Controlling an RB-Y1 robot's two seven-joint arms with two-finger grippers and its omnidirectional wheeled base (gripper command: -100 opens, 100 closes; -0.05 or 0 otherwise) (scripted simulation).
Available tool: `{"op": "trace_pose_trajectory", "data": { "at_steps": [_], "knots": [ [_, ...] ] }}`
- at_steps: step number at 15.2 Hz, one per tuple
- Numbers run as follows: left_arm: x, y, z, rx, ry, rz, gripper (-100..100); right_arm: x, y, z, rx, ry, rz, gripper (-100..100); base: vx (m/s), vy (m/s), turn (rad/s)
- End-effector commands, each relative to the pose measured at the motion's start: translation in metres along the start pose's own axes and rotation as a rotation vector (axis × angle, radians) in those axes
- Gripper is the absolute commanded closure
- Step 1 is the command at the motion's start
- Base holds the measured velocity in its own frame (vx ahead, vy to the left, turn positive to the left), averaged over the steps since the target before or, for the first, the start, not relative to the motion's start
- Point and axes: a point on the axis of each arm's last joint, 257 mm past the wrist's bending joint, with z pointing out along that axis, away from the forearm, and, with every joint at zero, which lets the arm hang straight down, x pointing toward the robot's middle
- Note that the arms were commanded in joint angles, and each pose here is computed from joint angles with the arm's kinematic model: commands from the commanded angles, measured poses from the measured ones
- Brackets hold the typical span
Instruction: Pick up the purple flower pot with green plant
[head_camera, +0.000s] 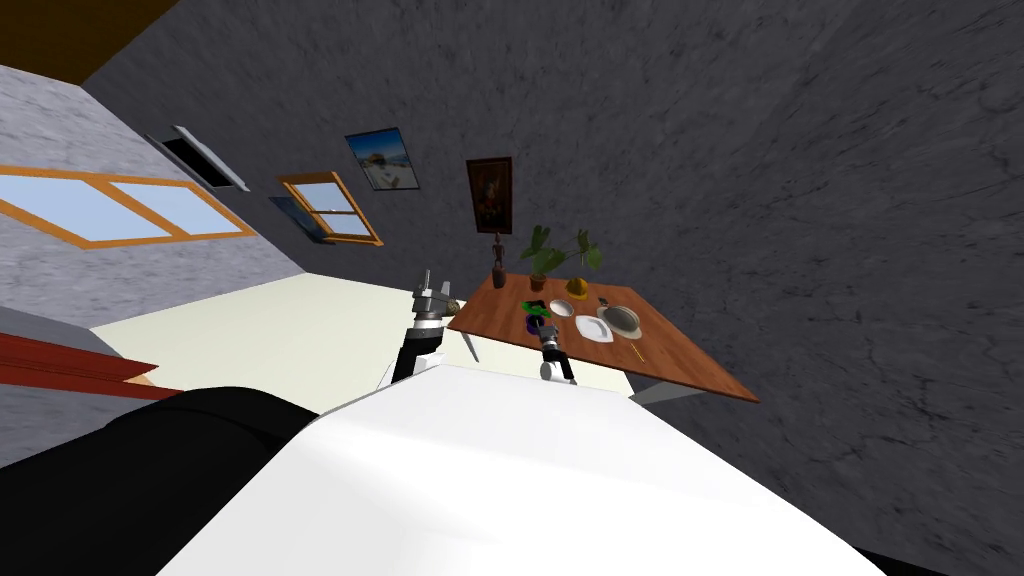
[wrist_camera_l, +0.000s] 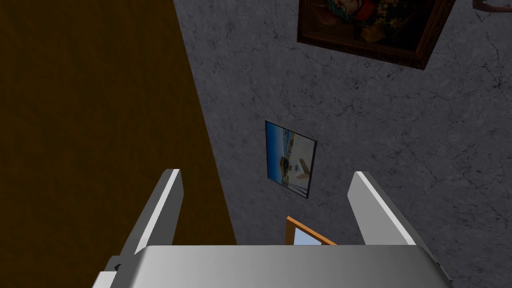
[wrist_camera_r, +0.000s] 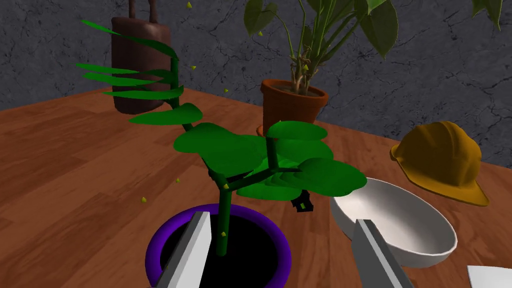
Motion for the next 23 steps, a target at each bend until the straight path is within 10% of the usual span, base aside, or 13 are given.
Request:
{"op": "trace_pose_trajectory", "data": {
  "at_steps": [1, 23],
  "knots": [
    [0.0, 0.0, 0.0, 0.0, 0.0, 0.0, 0, -0.003, 0.01, 0.0, -0.003, -0.001, -0.093, -100, -0.021, 0.109, -0.103],
    [0.0, 0.0, 0.0, 0.0, 0.0, 0.0, 0, -0.023, 0.078, 0.003, -0.009, -0.026, -0.836, -100, -0.015, 0.093, -0.065]
  ]
}}
